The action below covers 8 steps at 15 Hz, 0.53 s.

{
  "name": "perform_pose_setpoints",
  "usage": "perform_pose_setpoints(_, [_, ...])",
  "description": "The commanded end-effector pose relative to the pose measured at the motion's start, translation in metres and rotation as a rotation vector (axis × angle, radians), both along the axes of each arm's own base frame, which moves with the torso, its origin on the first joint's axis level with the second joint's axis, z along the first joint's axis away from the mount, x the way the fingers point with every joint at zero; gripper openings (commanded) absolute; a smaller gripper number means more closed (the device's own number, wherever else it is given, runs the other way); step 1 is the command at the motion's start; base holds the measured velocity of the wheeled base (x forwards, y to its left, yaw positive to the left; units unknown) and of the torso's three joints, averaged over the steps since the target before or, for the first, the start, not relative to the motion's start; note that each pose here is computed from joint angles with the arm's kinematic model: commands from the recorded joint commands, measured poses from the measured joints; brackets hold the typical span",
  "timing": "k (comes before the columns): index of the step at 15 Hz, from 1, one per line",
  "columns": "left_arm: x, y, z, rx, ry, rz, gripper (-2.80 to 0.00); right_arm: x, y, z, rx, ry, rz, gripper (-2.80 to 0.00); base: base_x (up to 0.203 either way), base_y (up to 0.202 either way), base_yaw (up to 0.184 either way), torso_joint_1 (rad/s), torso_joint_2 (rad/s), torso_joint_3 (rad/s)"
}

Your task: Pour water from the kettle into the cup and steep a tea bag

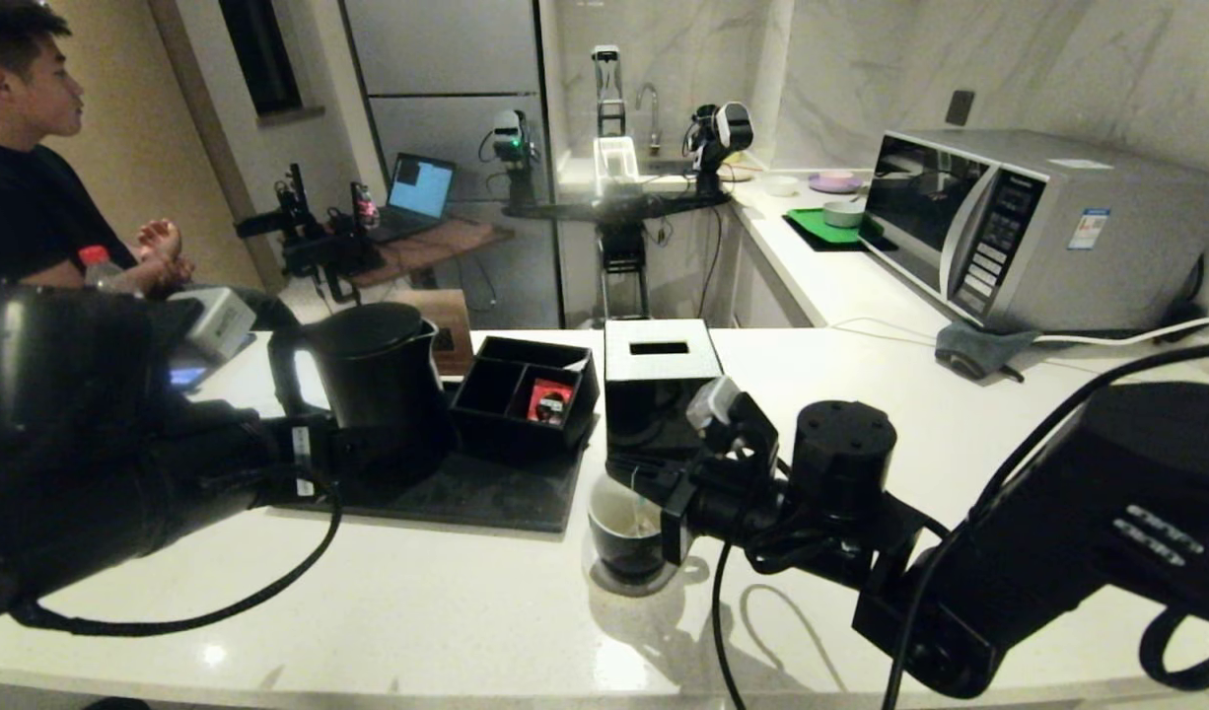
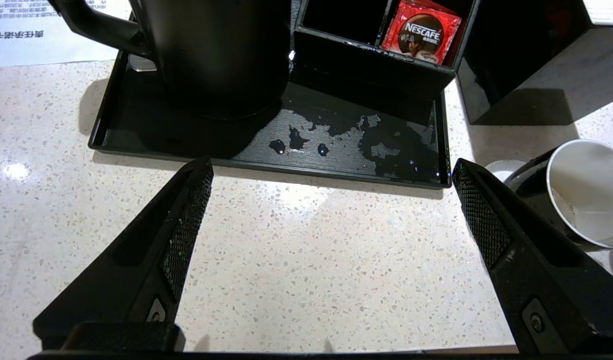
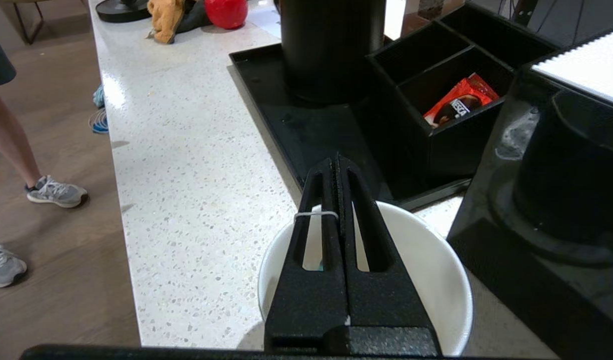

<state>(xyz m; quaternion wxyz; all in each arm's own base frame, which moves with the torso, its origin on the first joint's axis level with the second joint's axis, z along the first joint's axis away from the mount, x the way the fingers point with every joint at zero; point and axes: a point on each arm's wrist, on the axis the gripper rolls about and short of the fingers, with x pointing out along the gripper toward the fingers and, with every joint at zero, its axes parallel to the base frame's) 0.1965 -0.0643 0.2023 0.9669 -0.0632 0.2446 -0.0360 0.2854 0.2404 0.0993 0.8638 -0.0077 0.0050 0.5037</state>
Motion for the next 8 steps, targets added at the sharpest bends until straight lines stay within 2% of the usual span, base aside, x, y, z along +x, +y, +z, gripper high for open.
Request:
perform_pose_setpoints(1, [0.0,0.0,0.0,0.0,-0.002,0.005,0.0,0.001,0.001,0.003,0.01,-0.013,0.003,-2.8,0.0,0.0,0.0,0.0,0.0,0.0])
perform_pose_setpoints(6, [0.0,-0.001,0.002,-0.001,-0.012,0.006,0.0,0.0,-0.004,0.037,0.073,-0.091,-0.013,-2.8,0.0,0.0,0.0,0.0,0.0,0.0])
perform_pose_setpoints(8, [0.002,-0.002,0.004,-0.009,-0.04,0.001,0.0,0.004,-0.005,0.055,0.106,-0.132,-0.022,-2.8,0.0,0.0,0.0,0.0,0.0,0.0])
